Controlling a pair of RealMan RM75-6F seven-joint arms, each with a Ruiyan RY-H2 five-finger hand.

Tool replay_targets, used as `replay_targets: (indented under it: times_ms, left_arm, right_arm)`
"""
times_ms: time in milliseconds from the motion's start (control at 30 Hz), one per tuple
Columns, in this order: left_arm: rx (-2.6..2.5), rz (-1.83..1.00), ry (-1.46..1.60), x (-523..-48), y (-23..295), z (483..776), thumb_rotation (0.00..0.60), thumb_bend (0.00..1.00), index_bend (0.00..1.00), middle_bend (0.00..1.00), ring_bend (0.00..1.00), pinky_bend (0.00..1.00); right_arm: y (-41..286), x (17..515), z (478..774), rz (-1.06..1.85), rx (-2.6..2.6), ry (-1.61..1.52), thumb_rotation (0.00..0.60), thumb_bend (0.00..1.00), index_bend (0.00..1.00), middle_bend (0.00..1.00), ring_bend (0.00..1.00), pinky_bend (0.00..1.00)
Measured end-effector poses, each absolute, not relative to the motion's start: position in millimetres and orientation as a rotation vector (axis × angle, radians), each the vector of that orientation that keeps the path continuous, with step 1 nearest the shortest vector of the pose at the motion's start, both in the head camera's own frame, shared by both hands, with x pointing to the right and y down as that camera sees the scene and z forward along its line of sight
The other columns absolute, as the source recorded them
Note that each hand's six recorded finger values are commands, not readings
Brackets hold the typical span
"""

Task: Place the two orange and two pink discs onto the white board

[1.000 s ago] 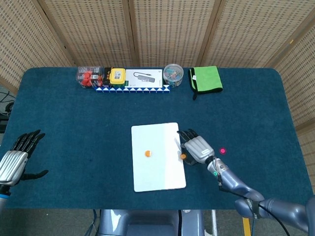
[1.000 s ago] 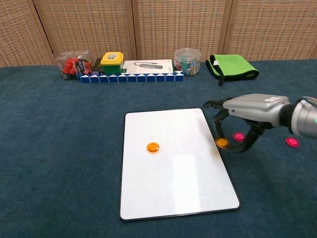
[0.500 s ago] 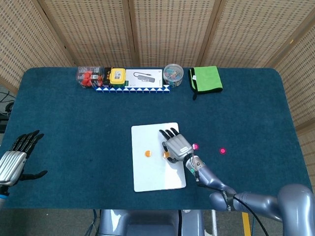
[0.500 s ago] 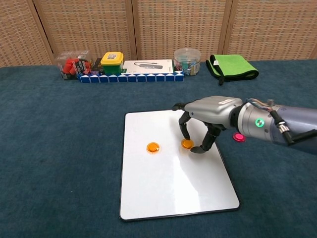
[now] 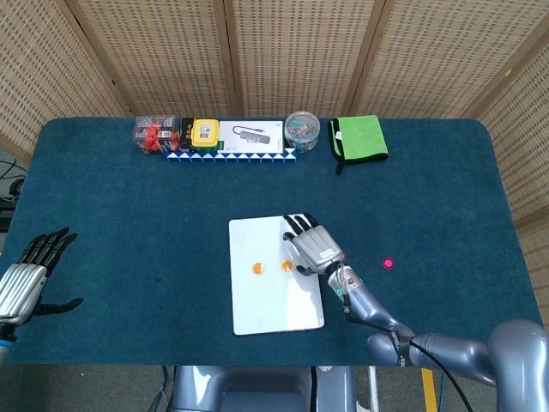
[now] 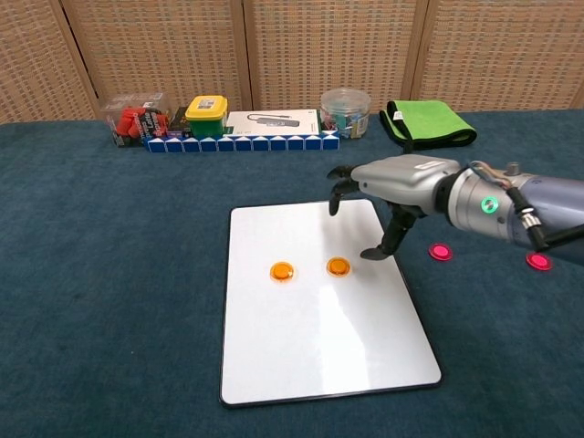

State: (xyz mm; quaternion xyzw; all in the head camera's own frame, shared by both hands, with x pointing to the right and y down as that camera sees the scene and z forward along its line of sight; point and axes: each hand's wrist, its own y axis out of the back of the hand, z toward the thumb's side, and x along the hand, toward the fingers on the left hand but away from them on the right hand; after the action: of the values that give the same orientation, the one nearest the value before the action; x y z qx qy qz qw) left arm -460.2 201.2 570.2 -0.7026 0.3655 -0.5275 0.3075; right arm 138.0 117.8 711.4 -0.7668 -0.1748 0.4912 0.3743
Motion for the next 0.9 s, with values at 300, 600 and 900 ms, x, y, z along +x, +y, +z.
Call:
replay_targets:
  times_ms: [300, 600, 900]
  left_arm:
    - [-1.860, -1.396, 0.961, -458.7, 200.5, 570.9, 0.600, 0.00, 0.00, 0.00, 0.00, 0.00]
    - [-1.857, -1.402, 0.961, -457.8, 200.4, 571.6, 0.600, 0.00, 0.00, 0.00, 0.00, 0.00]
    - [-1.855, -1.403, 0.960, -457.5, 200.0, 571.5, 0.600, 0.00, 0.00, 0.00, 0.00, 0.00]
  right_arm:
    - [113.0, 193.6, 728.1, 1.387, -1.937, -0.524, 0.600, 0.35, 0.34, 0.00, 0.00, 0.00]
    - [119.2, 224.2, 736.4, 1.420, -1.939, -0.551, 0.600, 0.36, 0.37, 0.00, 0.00, 0.00]
    - [124.9, 240.3, 737.9, 1.427, -1.934, -0.553, 0.600, 0.36, 0.37, 0.00, 0.00, 0.00]
